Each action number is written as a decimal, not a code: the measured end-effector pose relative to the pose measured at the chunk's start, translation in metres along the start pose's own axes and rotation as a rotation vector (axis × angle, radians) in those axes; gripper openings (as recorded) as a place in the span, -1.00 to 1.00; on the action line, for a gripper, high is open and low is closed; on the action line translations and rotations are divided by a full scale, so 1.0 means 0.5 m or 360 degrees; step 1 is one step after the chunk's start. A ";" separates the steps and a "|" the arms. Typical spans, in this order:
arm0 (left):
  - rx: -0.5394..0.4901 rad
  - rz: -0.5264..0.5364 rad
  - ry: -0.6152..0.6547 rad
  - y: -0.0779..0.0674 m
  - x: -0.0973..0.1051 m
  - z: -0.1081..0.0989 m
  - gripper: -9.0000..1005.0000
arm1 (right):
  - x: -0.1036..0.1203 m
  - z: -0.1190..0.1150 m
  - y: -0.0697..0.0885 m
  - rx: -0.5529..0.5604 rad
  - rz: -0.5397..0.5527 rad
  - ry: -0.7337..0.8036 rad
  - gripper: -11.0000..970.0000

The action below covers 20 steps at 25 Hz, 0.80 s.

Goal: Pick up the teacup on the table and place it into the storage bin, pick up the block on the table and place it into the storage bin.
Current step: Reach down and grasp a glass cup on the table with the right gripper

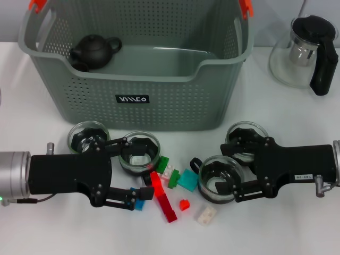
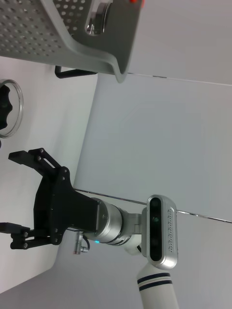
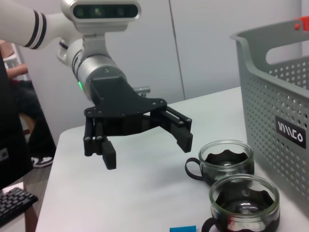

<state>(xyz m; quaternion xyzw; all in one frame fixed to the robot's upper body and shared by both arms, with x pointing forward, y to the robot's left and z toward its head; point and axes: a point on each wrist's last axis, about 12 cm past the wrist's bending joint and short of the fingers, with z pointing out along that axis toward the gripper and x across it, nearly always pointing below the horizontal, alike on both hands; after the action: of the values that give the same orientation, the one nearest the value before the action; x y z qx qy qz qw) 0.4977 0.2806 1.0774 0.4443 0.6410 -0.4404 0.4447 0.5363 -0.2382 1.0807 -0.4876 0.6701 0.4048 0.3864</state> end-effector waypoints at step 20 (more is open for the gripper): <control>-0.0037 -0.0055 -0.0033 -0.001 0.004 0.000 0.89 | -0.111 -0.006 -0.042 -0.0097 -0.0091 0.0535 0.95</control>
<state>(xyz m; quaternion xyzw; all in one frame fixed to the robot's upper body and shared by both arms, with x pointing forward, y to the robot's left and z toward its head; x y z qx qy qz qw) 0.4970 0.2807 1.0757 0.4234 0.6490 -0.4451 0.4488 0.5687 -0.2260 1.1289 -0.5789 0.6985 0.3264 0.2652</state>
